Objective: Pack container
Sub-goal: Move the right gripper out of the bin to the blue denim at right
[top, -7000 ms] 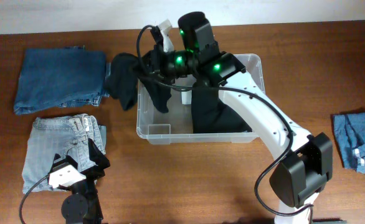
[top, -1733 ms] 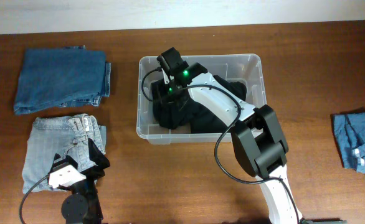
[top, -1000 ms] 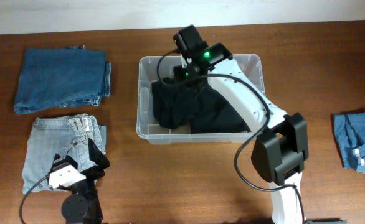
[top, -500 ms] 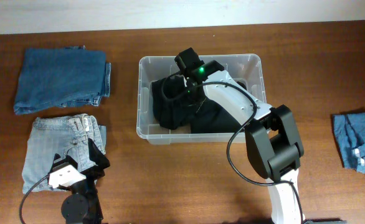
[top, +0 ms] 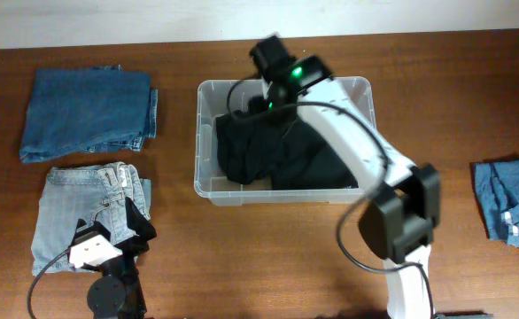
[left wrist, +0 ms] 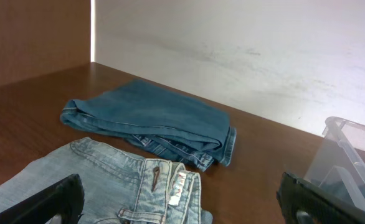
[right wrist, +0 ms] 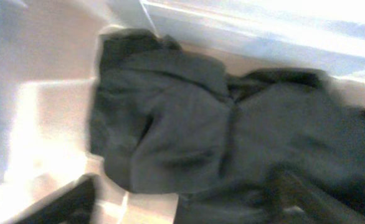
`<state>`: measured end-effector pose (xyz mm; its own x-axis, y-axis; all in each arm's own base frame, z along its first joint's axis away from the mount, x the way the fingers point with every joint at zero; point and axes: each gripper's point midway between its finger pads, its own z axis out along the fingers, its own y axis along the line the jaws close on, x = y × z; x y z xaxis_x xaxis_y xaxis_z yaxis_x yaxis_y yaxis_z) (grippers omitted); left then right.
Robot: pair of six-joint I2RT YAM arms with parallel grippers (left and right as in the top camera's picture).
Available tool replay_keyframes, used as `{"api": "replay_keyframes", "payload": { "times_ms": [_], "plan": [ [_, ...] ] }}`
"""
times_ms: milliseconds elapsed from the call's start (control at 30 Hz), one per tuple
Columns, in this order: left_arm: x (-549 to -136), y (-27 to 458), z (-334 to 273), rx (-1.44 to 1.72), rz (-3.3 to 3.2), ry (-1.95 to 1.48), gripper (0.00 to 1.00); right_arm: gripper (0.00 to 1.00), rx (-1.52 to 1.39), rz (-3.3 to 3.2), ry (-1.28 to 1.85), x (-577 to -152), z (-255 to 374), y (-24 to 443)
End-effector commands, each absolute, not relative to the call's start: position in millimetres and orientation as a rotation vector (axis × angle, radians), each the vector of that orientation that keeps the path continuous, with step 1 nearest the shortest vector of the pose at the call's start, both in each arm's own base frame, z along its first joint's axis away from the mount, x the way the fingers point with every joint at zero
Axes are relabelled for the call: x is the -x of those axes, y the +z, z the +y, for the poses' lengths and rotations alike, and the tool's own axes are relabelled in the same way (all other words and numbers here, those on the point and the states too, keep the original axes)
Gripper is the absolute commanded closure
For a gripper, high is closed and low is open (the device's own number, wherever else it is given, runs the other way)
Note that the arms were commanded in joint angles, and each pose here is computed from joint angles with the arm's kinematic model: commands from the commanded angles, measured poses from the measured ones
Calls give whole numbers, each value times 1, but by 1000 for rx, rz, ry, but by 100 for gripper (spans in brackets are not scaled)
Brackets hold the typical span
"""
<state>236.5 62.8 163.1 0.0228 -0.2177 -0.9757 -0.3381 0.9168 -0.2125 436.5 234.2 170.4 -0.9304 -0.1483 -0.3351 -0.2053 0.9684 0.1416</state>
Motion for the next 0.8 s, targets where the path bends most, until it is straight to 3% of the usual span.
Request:
{"api": "replay_keyframes", "payload": {
  "times_ms": [0,200,633,767],
  "plan": [
    [-235,163,66,459,1559,109,1,1,177,2623,218,-435,199,264],
    [-235,163,66,459,1559,109,1,1,-44,2637,74,-406,120,307],
    [-235,163,66,459,1559,109,1,1,-597,2622,66,-347,-18,337],
    [-235,163,66,459,1559,109,1,1,-856,2562,12,-310,-73,337]
  ]
}}
